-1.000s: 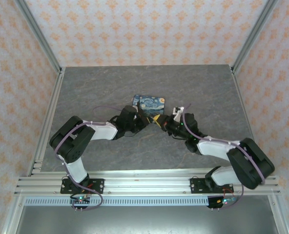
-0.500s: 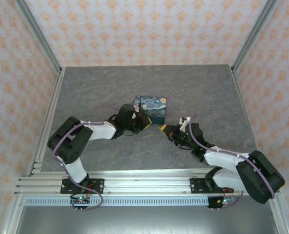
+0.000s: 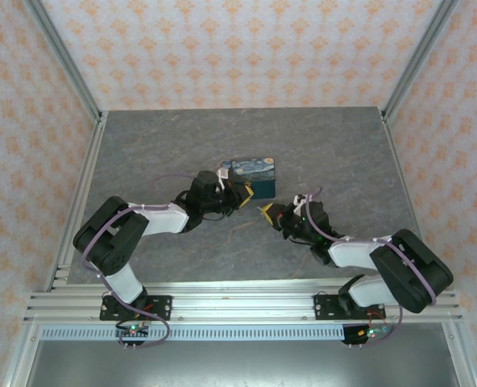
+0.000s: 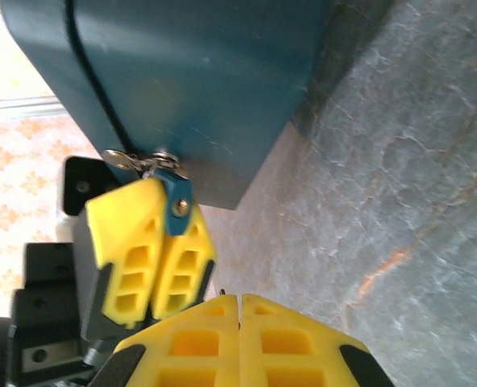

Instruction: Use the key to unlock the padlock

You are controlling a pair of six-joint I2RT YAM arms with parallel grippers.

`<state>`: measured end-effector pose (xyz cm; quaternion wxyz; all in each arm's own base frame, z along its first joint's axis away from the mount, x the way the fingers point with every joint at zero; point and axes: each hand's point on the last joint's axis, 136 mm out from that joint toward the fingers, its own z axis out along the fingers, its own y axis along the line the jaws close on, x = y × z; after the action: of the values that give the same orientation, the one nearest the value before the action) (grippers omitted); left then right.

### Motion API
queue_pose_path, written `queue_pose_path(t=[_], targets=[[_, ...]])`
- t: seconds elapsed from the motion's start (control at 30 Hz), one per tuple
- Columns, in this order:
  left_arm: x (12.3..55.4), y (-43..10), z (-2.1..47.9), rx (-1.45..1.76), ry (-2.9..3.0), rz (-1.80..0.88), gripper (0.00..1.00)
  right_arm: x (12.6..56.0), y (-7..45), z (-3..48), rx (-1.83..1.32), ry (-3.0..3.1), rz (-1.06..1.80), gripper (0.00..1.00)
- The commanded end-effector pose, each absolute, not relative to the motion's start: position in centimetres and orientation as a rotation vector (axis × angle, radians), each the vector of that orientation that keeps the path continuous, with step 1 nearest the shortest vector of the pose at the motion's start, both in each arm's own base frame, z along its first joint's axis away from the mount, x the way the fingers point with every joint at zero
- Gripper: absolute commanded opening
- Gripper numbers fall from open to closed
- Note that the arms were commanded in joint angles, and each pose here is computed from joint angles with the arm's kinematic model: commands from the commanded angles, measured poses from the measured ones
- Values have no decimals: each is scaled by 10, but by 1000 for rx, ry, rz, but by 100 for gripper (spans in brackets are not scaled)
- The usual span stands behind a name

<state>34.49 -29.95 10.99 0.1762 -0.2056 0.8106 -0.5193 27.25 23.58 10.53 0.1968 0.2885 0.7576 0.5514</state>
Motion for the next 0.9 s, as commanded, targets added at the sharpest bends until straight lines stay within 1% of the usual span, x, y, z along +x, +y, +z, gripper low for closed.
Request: queue_pose_path(t=[0.0,0.23,0.87], targets=[[355,-297,140,-582,2158,-1545,0,291,238,134,839,1987,1603,0],[356,-297,146,-588,2108,-1586,0,298,240,137,875,1959,1610,0],[354,-296,144,-598,2109,-1588,0,312,251,135,883,1962,1598,0]])
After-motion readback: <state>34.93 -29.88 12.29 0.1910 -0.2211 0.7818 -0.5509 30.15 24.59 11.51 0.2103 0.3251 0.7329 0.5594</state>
